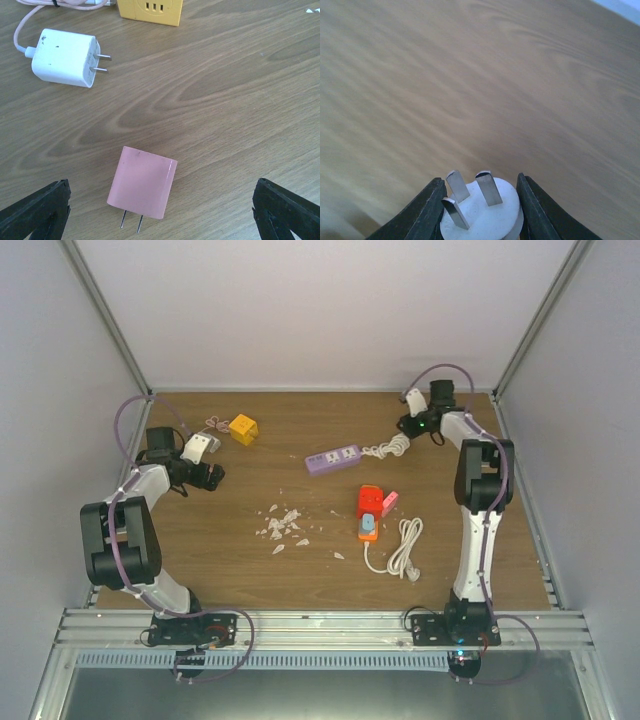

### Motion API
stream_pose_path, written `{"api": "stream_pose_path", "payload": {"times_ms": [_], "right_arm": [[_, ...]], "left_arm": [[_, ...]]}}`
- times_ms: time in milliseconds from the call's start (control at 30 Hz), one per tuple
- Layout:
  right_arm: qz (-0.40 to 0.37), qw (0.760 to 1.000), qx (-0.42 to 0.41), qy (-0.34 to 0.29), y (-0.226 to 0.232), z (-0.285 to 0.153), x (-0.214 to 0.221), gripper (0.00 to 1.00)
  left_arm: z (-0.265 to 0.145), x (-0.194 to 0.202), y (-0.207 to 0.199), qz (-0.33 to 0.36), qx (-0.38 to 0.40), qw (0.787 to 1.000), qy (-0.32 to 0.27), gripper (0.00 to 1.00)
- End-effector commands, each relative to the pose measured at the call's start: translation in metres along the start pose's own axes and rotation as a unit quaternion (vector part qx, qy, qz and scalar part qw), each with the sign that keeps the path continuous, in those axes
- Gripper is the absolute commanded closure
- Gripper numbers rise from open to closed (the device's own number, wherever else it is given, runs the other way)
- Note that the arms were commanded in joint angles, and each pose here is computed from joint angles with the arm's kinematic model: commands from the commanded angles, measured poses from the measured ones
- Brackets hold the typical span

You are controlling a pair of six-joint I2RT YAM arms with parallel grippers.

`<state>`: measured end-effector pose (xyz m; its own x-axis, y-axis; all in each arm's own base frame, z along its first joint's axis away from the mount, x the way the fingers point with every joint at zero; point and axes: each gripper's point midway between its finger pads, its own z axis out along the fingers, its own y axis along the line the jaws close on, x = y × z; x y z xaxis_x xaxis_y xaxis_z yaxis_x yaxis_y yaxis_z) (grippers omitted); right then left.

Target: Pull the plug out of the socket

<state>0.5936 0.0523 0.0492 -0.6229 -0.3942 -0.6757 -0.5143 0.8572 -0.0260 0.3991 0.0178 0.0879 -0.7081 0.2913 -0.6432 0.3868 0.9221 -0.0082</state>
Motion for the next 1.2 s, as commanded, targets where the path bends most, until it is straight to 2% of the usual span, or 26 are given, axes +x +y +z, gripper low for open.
{"api": "stream_pose_path", "payload": {"times_ms": [0,367,500,633,767,900,1167], "right_arm": [[0.034,0.998,0.050,-0.032,-0.067,-0.023,0.000,0.74],[0.056,0.993,0.104,-0.026,-0.155,-0.054,0.046,0.70],[0.062,0.993,0.100,-0.030,-0.162,-0.062,0.049,0.61],[0.061,0.994,0.079,-0.050,-0.153,-0.075,0.036,0.33],[0.055,0.994,0.063,-0.072,-0.142,-0.094,0.017,0.19],[0.041,0.995,0.036,-0.088,-0.121,-0.117,0.004,0.15],[-0.005,0.995,-0.044,-0.094,-0.046,-0.161,0.003,0.17]], "left_arm": [[-0.009,-0.011,0.001,0.003,-0.006,1.000,-0.024,0.01],[-0.013,-0.013,-0.002,0.018,-0.001,1.000,-0.025,0.01],[-0.017,-0.016,-0.009,0.029,0.012,0.999,-0.032,0.01],[-0.021,-0.019,-0.018,0.046,0.018,0.998,-0.041,0.01],[-0.024,-0.022,-0.023,0.052,0.024,0.997,-0.045,0.01],[-0.027,-0.024,-0.026,0.056,0.027,0.997,-0.049,0.01],[-0.028,-0.029,-0.034,0.061,0.040,0.996,-0.056,0.01]]}}
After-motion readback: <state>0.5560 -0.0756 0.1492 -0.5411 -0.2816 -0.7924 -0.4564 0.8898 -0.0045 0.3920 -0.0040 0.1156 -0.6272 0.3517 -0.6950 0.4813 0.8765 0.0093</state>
